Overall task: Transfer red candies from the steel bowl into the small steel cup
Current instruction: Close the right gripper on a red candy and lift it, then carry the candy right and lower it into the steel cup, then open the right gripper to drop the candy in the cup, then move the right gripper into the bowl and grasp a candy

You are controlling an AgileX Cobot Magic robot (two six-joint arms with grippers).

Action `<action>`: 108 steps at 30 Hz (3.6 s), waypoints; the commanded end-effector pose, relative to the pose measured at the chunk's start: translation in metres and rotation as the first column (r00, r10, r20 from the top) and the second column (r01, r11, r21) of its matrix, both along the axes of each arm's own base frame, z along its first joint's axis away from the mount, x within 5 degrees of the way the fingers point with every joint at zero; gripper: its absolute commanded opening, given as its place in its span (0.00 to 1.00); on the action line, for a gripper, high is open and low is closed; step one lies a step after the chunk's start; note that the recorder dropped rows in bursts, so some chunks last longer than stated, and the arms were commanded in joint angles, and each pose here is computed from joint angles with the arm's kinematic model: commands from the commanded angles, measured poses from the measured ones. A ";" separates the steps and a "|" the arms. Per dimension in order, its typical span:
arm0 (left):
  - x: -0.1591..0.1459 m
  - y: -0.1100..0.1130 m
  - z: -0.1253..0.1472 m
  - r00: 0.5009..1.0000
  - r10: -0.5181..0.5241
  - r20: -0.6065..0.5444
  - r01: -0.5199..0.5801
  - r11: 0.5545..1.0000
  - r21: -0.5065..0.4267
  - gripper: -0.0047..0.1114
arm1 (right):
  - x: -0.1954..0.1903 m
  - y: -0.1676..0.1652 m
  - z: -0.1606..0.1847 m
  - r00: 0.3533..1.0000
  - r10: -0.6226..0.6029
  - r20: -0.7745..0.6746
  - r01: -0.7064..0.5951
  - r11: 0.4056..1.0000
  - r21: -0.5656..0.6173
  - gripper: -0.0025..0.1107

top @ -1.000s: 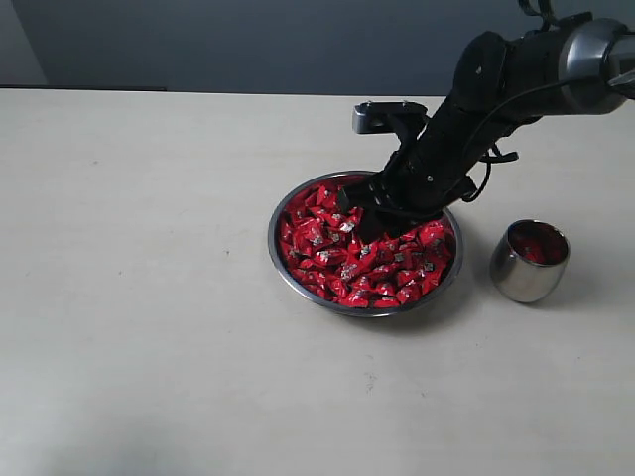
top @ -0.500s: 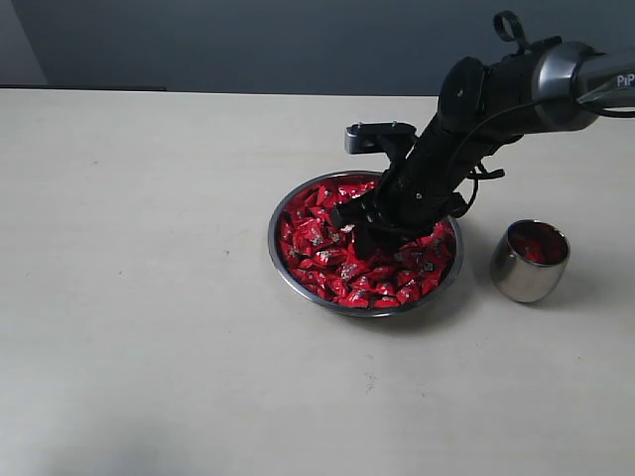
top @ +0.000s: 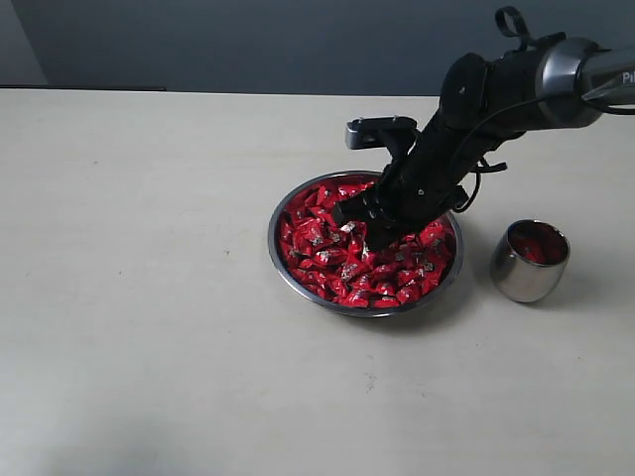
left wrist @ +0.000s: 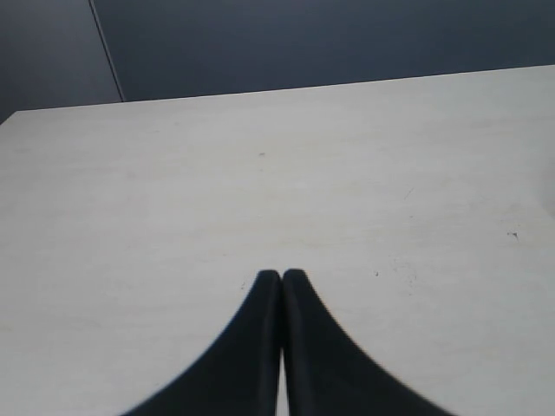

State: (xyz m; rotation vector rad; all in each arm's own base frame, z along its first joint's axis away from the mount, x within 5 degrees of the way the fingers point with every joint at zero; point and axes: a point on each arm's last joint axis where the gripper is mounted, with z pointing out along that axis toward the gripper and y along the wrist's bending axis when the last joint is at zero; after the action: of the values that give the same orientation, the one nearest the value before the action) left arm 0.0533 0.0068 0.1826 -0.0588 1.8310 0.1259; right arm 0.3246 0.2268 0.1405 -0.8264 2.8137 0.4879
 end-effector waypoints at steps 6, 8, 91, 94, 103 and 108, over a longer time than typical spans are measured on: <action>0.000 0.000 0.000 1.000 -0.005 0.012 0.005 1.000 0.001 0.04 | -0.001 -0.004 0.042 0.991 0.035 0.125 -0.038 0.999 0.017 0.01; 0.000 0.000 0.000 1.000 -0.005 0.012 0.005 1.000 0.001 0.04 | -0.002 -0.005 0.048 0.990 0.033 0.139 -0.036 0.999 0.025 0.01; 0.000 0.000 0.000 1.000 -0.005 0.012 0.005 1.000 0.001 0.04 | -0.038 -0.121 0.059 0.937 -0.224 0.267 0.303 0.901 -0.309 0.35; 0.000 0.000 0.000 1.000 -0.005 0.012 0.005 1.000 0.001 0.04 | -0.038 -0.121 0.060 0.937 -0.224 0.267 0.304 0.901 -0.309 0.35; 0.000 0.000 0.000 1.000 -0.005 0.012 0.005 1.000 0.001 0.04 | -0.042 -0.115 0.091 0.914 -0.292 0.282 0.354 0.914 -0.200 0.35; 0.000 0.000 0.000 1.000 -0.005 0.012 0.005 1.000 0.001 0.04 | -0.045 -0.088 0.103 0.939 -0.212 0.270 0.228 0.973 -0.027 0.35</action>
State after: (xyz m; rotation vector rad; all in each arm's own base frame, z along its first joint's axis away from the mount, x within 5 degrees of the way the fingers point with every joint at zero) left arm 0.0533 0.0068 0.1826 -0.0588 1.8310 0.1259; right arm 0.2809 0.1233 0.2356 -0.4530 2.6984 0.1009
